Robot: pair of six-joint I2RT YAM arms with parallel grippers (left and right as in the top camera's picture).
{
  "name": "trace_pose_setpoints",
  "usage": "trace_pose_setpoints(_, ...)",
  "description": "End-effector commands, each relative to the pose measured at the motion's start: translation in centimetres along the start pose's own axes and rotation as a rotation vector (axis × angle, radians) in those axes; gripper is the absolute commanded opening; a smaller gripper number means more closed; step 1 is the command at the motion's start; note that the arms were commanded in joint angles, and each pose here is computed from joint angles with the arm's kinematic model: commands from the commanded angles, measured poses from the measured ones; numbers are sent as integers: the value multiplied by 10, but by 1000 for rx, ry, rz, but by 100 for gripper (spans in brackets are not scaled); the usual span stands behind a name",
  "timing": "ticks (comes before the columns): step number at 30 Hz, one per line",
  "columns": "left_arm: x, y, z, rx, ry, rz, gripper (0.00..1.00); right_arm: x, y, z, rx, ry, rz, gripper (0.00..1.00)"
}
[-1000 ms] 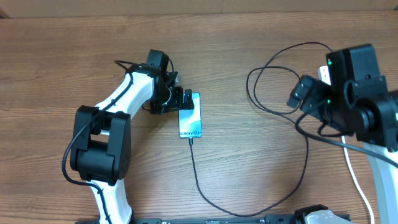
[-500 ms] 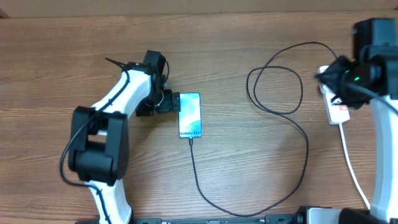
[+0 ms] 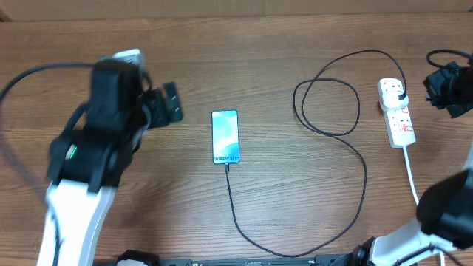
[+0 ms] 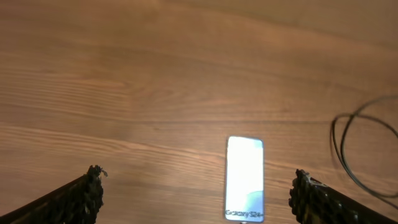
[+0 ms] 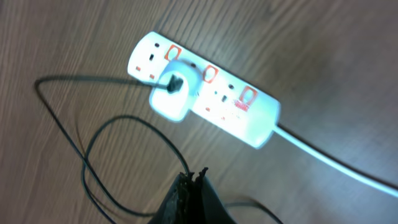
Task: Plug charger to phone and switch on socket
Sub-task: 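Press the red switch beside the charger on the power strip with the right gripper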
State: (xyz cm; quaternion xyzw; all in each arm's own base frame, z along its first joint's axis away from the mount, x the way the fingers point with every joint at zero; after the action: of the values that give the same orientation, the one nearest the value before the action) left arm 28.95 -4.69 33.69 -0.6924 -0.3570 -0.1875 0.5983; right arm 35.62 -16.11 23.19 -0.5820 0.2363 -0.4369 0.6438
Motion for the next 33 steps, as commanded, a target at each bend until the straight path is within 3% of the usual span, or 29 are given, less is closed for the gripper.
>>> trace_pose_setpoints(1, 5, -51, 27, 110, -43, -157, 100, 13, 27, -3, 62, 16, 68, 4)
trace_pose_setpoints(11, -15, -116, 67, 250, -69, -283, 100, 33, 79, 13, 167, 36, 97, 4)
trace_pose_setpoints(23, -22, -105, 72, 318, -41, -211, 100, 33, 115, -5, 33, 60, 121, 4)
trace_pose_setpoints(33, -20, -89, 69, 340, -24, -163, 99, 23, 135, -4, 44, 39, 195, 4)
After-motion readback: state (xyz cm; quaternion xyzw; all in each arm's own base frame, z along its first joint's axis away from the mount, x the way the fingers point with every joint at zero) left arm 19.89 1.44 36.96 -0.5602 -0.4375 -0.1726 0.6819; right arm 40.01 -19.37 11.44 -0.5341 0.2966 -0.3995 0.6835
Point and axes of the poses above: each gripper's point midway between its finger pads, its own y axis out along the fingers, its own z axis along the line the jaws close on, x = y × z, the point moved 5 cm from there along -y, back along the fingers, and after that the axes turned 3 degrees about -y, right-handed, at the moved point
